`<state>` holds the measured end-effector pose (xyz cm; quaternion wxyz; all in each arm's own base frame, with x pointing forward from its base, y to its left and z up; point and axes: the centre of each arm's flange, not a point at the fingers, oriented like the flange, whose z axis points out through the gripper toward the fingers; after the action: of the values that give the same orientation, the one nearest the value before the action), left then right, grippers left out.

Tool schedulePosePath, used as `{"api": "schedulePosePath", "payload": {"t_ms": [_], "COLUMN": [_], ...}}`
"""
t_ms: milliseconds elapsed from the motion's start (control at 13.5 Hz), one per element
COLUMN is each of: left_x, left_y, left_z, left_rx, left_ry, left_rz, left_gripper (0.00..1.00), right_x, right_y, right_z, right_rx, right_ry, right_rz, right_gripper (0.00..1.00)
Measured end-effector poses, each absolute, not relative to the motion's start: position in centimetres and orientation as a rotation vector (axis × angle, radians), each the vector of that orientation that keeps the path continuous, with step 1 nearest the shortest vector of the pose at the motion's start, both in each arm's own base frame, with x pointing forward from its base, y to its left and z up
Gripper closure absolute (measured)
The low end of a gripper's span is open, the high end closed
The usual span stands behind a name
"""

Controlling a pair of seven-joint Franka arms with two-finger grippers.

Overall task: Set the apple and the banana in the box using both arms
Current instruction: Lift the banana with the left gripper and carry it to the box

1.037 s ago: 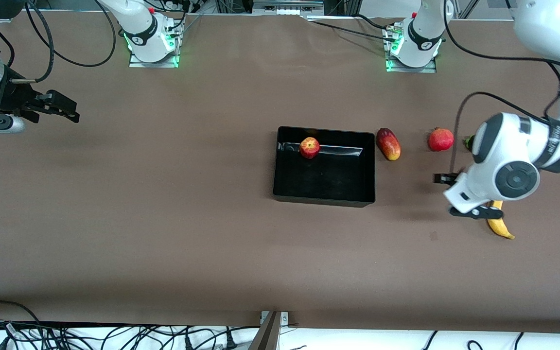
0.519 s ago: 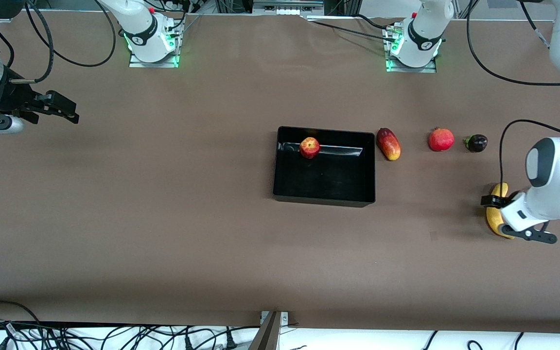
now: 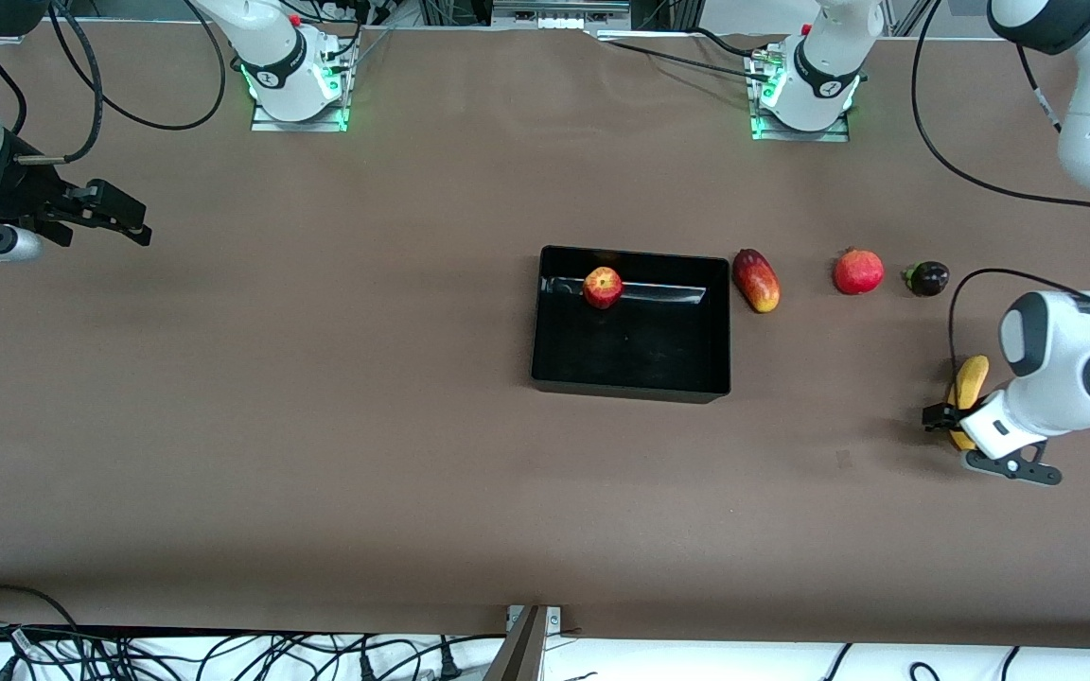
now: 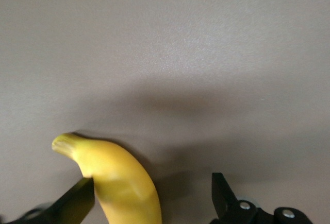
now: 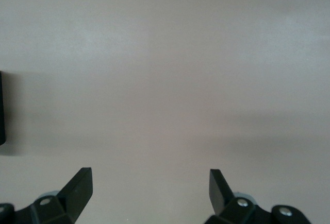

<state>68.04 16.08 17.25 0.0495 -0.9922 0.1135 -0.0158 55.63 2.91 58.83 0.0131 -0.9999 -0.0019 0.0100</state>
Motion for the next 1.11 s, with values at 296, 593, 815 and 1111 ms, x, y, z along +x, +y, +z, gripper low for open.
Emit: {"api": "schedulePosePath", "payload": {"t_ms": [296, 593, 815, 1111], "left_x": [66.8, 66.7, 66.3, 65.2], "left_y": [17.4, 17.5, 17.8, 15.3], "left_z": [15.4, 15.4, 15.8, 17.0], "left_rx": [-3.016, -3.015, -3.009, -3.028], "left_ry": [0.328, 0.329, 0.329, 0.31], "left_rz": [-0.082, -0.077, -0.071, 0.112], "left_gripper": [0.0, 0.08, 0.43, 0.87], "right_x": [55.6, 55.6, 55.6, 55.6], "right_y": [2.9, 2.9, 2.9, 2.9], "right_z": [58.8, 58.8, 58.8, 58.8], "right_rx": [-3.115, -3.115, -3.115, -3.115], "right_ry": [-0.006, -0.006, -0.006, -0.006], "right_rz": [0.031, 0.031, 0.03, 0.03], "right_gripper": [0.0, 0.0, 0.0, 0.0]}}
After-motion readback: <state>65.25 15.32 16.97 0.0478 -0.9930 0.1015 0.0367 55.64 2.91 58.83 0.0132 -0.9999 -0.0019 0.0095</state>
